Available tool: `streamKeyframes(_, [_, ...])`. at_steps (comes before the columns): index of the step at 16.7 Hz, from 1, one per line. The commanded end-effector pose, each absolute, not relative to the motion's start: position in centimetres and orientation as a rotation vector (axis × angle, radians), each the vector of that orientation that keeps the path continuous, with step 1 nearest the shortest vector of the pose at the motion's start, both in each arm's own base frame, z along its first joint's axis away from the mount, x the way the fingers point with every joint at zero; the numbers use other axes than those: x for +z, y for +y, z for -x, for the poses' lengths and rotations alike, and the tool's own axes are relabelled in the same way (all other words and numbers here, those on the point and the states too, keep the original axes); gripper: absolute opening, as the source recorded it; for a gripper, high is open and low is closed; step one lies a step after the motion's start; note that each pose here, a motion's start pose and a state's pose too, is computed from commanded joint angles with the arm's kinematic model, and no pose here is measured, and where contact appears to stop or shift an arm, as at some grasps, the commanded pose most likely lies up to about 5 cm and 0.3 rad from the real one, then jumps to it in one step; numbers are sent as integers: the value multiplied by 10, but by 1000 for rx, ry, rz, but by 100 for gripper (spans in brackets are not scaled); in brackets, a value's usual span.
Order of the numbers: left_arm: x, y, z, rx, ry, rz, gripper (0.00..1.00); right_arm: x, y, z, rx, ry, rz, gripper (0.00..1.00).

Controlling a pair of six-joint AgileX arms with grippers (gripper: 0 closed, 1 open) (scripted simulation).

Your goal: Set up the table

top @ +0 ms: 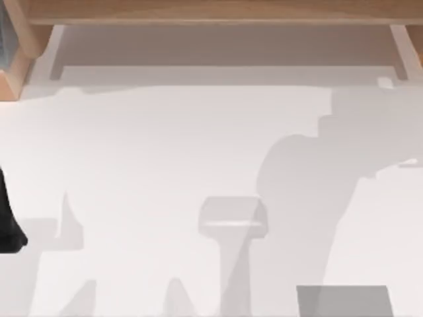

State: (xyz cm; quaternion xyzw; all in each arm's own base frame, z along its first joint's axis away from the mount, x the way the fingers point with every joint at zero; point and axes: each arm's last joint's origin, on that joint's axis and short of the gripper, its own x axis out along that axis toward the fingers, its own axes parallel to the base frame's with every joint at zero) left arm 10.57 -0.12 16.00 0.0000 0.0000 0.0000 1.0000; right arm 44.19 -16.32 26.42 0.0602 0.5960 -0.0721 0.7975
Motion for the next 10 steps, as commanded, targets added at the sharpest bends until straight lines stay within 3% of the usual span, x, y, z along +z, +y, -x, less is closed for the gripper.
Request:
streamKeyframes(6, [160, -1, -106, 0, 0, 0, 100, 373, -92, -350, -227, 1061, -362, 0])
streamKeyframes(10, [160, -1, -106, 0, 0, 0, 100, 376, -37, -312, -147, 1049, -427, 0])
